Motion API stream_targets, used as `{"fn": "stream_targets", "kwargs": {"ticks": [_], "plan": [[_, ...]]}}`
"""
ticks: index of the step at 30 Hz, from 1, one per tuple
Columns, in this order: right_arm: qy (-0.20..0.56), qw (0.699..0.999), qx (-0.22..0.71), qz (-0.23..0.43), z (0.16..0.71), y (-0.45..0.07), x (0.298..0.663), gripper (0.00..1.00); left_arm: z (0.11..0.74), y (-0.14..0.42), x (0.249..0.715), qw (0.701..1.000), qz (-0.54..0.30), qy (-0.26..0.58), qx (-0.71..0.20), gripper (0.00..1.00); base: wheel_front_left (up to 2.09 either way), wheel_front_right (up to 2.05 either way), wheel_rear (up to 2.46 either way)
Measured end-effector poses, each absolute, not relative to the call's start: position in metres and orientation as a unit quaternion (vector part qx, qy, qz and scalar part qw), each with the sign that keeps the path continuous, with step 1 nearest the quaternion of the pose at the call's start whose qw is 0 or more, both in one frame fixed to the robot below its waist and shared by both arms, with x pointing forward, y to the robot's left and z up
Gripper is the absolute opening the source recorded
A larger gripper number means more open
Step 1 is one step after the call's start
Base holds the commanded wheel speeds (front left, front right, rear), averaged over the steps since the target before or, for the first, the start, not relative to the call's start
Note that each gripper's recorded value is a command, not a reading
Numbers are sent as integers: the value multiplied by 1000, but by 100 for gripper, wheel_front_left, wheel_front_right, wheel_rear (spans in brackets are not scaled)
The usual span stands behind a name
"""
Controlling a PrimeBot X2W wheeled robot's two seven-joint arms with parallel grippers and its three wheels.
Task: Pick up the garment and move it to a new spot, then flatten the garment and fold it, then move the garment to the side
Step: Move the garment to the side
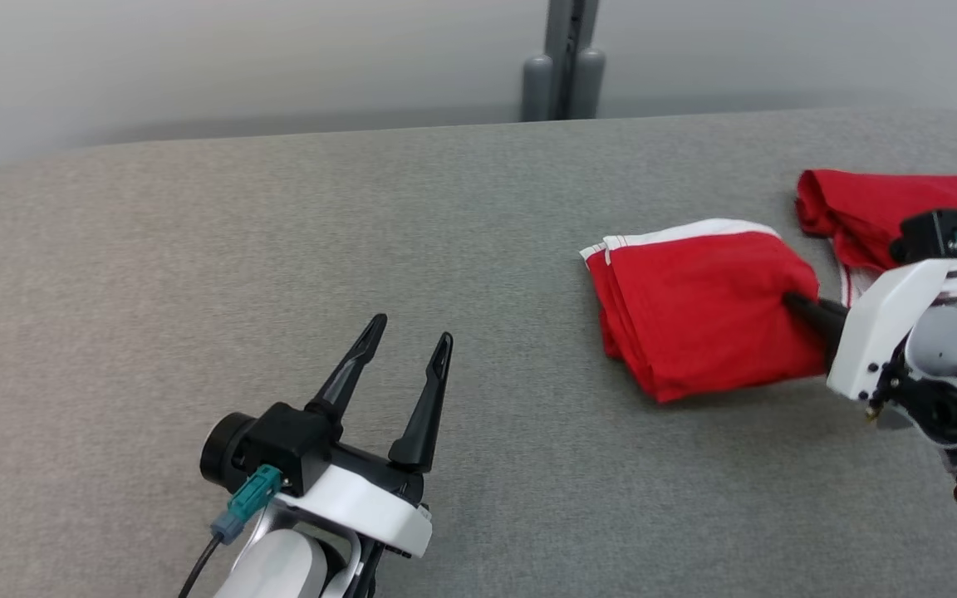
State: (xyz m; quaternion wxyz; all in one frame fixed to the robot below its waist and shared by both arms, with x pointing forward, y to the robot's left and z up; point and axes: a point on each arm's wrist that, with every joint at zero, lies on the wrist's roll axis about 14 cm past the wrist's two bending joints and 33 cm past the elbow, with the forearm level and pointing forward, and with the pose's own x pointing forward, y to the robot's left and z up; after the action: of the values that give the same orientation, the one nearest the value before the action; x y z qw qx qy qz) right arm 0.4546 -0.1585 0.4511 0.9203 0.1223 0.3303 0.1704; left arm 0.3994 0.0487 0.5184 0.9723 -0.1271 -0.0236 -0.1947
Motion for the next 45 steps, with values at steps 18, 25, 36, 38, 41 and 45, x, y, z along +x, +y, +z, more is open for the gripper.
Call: {"fn": "stream_targets", "kwargs": {"ticks": [18,25,36,38,41,45], "plan": [[228,958,-27,170,519,-228,538,0,458,-12,443,947,-293,54,-124,100,0,0,0],[221,959,-72,164,532,-246,557,0,444,-7,448,947,-288,68,-121,100,0,0,0],[393,913,-100,35,460,-349,512,0,434,-7,453,947,-287,80,-119,100,0,0,0],[410,906,-105,6,454,-368,504,0,432,-8,454,946,-289,82,-119,100,0,0,0],[435,894,-101,-17,440,-379,495,0,431,-11,454,945,-293,85,-120,100,0,0,0],[432,896,-95,-37,427,-384,495,68,433,-11,457,945,-292,81,-121,100,0,0,0]]}}
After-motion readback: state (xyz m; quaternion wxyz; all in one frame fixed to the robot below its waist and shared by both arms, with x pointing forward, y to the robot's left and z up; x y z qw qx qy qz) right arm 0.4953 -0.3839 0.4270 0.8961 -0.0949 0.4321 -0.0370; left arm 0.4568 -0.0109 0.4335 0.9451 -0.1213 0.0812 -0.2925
